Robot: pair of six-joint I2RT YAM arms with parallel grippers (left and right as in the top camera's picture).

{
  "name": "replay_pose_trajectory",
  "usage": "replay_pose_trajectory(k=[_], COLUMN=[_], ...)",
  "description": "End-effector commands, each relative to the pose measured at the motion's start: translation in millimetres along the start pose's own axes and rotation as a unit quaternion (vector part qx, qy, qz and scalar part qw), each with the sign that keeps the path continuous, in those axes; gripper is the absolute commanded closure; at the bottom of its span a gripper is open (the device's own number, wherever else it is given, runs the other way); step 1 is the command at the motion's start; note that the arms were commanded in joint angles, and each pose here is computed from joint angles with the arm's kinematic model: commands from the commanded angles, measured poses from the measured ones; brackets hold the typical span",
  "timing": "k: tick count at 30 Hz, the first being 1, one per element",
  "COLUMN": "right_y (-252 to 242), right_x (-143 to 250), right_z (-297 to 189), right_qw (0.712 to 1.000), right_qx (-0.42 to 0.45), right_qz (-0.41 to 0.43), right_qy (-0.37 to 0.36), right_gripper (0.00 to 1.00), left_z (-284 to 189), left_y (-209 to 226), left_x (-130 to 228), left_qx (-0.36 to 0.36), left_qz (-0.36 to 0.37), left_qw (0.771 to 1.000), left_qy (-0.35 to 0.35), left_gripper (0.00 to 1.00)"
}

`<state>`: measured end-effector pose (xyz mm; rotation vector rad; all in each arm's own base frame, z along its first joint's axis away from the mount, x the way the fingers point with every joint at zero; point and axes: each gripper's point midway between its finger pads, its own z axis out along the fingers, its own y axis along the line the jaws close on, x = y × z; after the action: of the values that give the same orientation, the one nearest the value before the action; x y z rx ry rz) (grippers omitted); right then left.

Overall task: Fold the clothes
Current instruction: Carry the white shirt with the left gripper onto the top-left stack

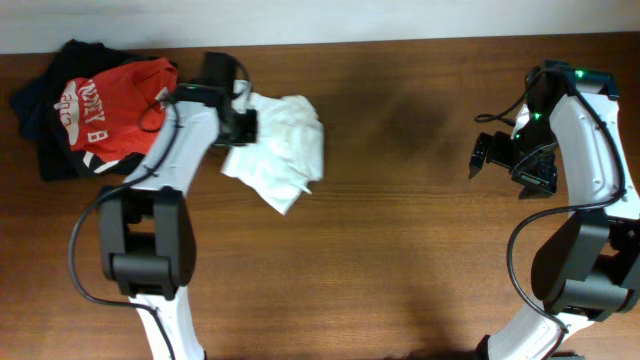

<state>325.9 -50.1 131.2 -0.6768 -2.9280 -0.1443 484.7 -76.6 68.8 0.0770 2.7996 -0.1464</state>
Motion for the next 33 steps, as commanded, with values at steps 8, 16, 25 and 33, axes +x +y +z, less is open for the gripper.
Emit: replay_pose_trajectory(k=[8, 16, 25, 33], right_y=[1.4, 1.5, 1.4, 1.5], right_x=[-0.4, -0.4, -0.4, -0.4], right_z=[-3.6, -3.6, -3.6, -3.6], right_qw=[1.0, 1.0, 1.0, 1.0], right_qx=[-0.004, -0.004, -0.004, -0.004], right_qz=[0.003, 0.003, 0.003, 0.003], right_qy=[-0.006, -0.006, -0.006, -0.006], right_gripper=[0.01, 0.01, 0.01, 0.01], left_z=[-76.7, -172.9, -169.5, -116.7], left_y=[95.0, 94.1, 202.3, 283.5], left_x=[-66.0, -118.7, -100.9, -77.4], left_qx=[-0.062, -0.064, -0.126, -0.159], left_qz=[-0.06, -0.074, -0.157, -0.214], left_qw=[0.992, 0.976, 0.961, 0.952], left_qy=[-0.09, -0.193, -0.189, -0.152], left_gripper=[1.0, 0.99, 1.0, 0.91])
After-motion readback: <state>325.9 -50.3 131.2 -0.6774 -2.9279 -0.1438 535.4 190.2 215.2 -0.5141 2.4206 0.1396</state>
